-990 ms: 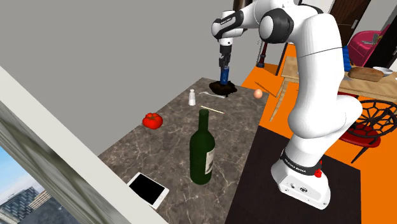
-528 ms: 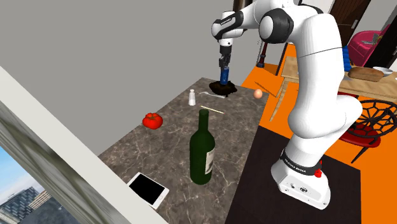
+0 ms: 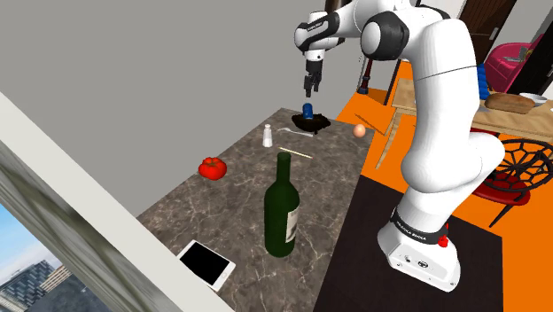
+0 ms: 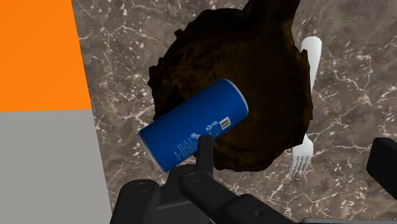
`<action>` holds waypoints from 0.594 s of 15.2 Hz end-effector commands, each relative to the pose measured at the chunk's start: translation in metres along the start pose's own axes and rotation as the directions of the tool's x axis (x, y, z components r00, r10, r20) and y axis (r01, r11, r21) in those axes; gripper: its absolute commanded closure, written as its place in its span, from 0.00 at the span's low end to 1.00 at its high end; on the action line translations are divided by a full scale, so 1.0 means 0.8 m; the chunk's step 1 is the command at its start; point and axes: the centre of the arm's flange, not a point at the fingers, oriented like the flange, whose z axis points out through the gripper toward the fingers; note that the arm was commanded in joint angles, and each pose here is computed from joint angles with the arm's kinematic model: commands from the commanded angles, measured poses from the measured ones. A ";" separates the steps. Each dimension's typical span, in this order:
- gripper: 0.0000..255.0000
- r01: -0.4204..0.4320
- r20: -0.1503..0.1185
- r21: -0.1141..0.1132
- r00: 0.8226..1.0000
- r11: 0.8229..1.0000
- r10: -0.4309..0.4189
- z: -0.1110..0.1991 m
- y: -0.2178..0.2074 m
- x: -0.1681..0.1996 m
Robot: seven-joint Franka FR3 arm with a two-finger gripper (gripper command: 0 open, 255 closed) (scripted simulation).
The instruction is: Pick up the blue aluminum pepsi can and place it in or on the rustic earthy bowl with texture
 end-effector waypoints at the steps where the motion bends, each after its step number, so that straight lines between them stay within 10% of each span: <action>1: 0.00 0.000 0.000 0.000 1.000 1.000 0.000 -0.032 0.000 -0.002; 9: 0.00 0.000 0.000 0.000 1.000 1.000 0.000 -0.045 0.000 -0.002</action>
